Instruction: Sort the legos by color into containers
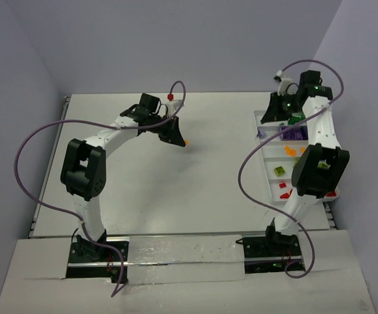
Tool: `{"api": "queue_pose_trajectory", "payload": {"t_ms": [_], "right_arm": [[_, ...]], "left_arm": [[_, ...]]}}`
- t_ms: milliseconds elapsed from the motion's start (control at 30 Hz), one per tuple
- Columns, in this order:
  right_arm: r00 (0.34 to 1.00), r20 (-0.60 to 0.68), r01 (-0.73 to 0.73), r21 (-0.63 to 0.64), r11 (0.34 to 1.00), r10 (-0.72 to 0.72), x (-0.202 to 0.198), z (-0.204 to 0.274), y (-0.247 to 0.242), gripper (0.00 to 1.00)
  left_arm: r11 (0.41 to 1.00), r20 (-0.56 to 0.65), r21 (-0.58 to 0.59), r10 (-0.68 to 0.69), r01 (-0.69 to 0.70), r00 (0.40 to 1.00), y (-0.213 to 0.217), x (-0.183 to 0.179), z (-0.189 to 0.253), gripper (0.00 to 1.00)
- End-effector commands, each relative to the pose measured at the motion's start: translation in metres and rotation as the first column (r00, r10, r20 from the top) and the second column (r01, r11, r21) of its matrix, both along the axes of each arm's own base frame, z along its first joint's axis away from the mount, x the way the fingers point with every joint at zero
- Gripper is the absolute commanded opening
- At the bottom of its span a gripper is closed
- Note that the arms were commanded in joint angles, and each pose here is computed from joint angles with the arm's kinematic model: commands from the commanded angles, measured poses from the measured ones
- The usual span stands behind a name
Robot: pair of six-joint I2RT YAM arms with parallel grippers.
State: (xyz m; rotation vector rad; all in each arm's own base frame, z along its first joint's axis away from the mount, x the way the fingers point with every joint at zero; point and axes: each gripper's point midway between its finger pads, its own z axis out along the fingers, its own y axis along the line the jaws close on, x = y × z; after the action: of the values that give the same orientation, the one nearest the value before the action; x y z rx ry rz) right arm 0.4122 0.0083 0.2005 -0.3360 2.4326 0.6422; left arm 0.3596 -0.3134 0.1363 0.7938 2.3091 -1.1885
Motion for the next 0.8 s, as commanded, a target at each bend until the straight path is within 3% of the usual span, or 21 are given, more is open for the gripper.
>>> {"api": "queue_pose_trajectory", "payload": {"t_ms": [0,133,300,600,767], "right_arm": [[0.954,0.07,0.3,-0.269,0.915,-0.292,0.062,-0.012,-0.104,0.0],[0.918,0.072,0.391,-0.339,0.856,-0.39,0.1,-0.045,-0.147,0.0],[0.898,0.1,0.434,-0.363,0.825,-0.428,0.129,-0.071,-0.166,0.0],[0.877,0.154,0.481,-0.323,0.815,-0.456,0.158,-0.095,-0.173,0.01],[0.868,0.165,0.497,-0.309,0.811,-0.469,0.167,-0.1,-0.174,0.1]], "left_arm": [[0.995,0.224,0.014,0.095,-0.101,0.97,0.004,0.04,0.047,0.0],[0.994,0.232,0.022,0.098,-0.106,0.968,0.004,0.043,0.046,0.0],[0.994,0.224,0.015,0.103,-0.11,0.969,0.003,0.044,0.045,0.0],[0.994,0.188,0.015,0.101,-0.105,0.977,0.002,0.046,0.037,0.0],[0.994,0.18,0.023,0.101,-0.107,0.978,0.004,0.048,0.033,0.0]]}}
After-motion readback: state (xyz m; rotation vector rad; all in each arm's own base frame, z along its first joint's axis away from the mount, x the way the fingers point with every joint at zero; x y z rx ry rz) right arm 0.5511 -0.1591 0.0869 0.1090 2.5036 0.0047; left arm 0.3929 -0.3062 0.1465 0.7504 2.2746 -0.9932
